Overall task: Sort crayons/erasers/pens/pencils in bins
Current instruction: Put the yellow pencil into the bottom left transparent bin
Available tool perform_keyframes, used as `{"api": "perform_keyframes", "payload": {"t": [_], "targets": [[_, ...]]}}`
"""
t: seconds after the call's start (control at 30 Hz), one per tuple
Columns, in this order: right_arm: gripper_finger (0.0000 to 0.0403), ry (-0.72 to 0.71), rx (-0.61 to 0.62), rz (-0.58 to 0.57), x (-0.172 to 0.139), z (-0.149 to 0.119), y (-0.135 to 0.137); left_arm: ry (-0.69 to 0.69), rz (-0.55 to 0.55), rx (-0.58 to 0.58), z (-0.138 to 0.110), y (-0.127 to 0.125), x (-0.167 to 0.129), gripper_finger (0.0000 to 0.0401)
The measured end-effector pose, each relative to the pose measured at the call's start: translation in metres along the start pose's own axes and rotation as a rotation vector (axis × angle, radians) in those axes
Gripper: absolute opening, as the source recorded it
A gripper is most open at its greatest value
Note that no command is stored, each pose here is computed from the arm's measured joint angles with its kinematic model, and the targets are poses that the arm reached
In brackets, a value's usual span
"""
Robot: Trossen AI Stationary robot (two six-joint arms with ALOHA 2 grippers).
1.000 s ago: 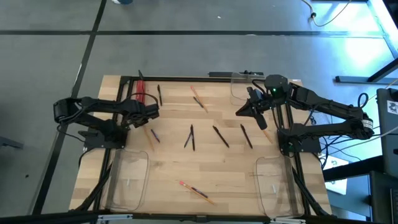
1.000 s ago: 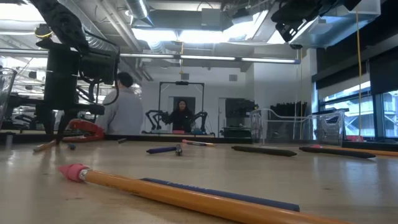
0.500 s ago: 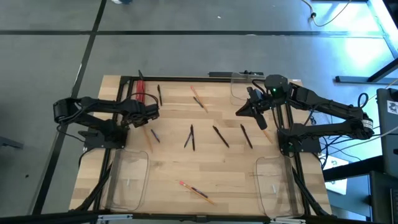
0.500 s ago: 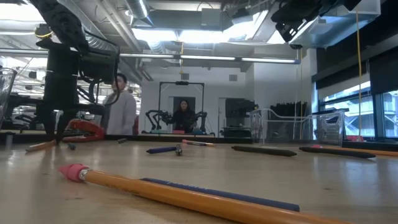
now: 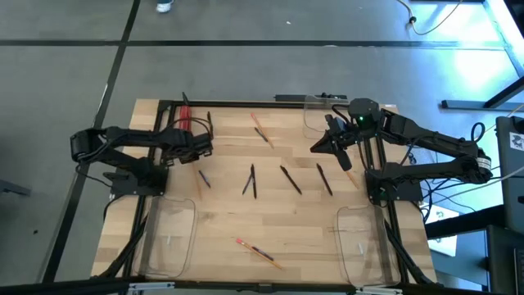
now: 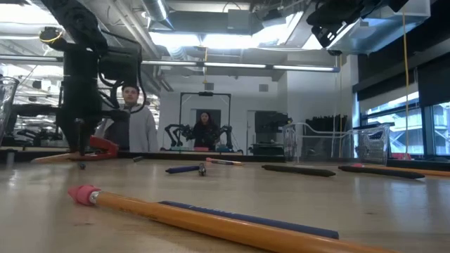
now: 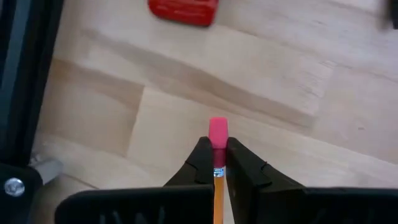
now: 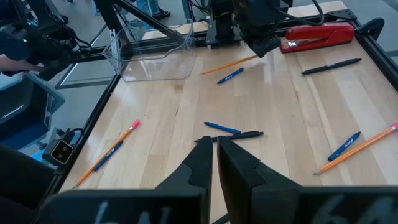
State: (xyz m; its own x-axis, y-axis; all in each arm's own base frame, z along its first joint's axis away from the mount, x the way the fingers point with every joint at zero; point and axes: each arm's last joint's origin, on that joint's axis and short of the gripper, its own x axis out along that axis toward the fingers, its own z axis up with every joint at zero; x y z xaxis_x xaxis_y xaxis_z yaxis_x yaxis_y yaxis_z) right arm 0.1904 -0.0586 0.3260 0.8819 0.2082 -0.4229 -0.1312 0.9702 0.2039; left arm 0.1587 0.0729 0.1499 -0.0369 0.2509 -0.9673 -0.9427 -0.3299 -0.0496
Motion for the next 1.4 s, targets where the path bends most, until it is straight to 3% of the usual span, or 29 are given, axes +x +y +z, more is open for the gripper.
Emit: {"api": "perform_keyframes", "payload": {"t": [0.5,0.9,1.17,1.4], "targets": [[0.0028,0.000,0.000,0.000,0.000,0.000,0.000,-0.065,-0.117,0.116,0.011,-0.027,-0.032,0.0006],[0.0028,0.000,0.000,0.000,0.000,0.000,0.000,-0.113,-0.247,0.359,0.025,-0.056,-0.114,0.0008],[0.0028,0.000,0.000,0.000,0.000,0.000,0.000,-0.088,-0.269,0.441,0.008,-0.049,-0.173,0.0008],[0.0028,0.000,-0.003,0.000,0.000,0.000,0.000,0.018,-0.328,0.456,-0.024,-0.034,-0.210,0.0009]]}}
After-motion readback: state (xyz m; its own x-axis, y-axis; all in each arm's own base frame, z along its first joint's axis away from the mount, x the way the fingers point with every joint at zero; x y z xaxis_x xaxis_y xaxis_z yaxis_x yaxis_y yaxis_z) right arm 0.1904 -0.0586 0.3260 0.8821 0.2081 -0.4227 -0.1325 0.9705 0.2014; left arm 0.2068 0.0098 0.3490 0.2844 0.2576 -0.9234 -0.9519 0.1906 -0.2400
